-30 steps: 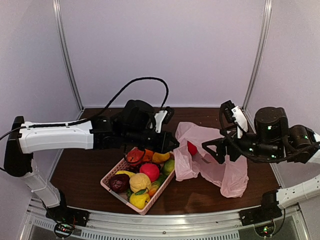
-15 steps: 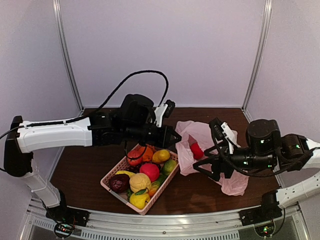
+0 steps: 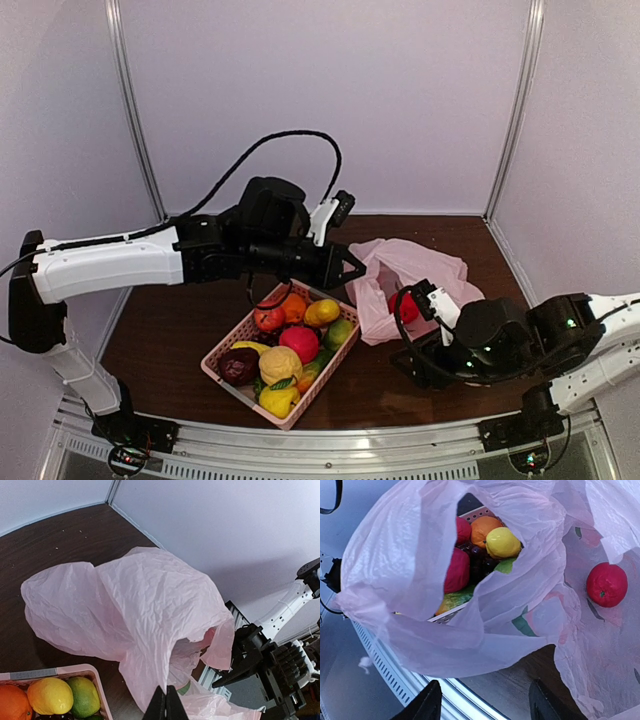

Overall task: Untie the knot of the plastic bag and take out the fruit
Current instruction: Adjust the bag handles for the takeout bag.

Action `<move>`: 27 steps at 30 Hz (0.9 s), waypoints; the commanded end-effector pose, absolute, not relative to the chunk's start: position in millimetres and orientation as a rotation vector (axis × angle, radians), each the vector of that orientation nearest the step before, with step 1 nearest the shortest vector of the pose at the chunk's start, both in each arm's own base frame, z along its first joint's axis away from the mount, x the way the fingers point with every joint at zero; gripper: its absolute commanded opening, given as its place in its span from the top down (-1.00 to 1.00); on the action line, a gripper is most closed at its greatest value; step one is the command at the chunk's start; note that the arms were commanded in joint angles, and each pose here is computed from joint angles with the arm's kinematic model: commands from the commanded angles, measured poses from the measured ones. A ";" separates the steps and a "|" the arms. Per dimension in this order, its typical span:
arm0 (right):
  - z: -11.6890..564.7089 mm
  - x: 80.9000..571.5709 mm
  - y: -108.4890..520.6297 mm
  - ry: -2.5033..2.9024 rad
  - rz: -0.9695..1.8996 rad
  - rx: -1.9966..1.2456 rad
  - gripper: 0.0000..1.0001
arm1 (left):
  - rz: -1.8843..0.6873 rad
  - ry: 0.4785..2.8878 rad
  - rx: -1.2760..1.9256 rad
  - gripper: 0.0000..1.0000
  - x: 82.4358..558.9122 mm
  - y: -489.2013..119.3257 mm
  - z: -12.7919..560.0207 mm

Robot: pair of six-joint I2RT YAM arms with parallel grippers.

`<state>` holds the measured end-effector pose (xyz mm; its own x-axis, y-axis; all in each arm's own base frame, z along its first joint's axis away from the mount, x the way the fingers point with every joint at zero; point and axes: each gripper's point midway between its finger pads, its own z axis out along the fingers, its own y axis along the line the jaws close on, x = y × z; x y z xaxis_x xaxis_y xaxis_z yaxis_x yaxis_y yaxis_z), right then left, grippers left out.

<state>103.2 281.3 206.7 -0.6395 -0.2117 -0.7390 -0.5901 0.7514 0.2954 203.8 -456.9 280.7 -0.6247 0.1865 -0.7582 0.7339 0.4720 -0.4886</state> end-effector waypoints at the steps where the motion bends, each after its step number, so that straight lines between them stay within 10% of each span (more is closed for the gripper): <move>1: 188.4 112.5 259.9 2.277 0.534 -0.541 -0.17 | -1.079 2.077 0.800 1.00 211.4 -454.1 279.8; 27: 183.3 144.4 255.8 2.205 0.286 -0.739 0.15 | -1.126 2.066 0.975 1.00 203.3 -445.4 274.9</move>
<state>144.9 237.8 179.1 -0.5940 -0.3356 -0.7311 -0.5030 0.8642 0.0120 202.5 -442.3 262.5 -0.5653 0.3343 -0.7541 0.8085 0.4058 -0.4262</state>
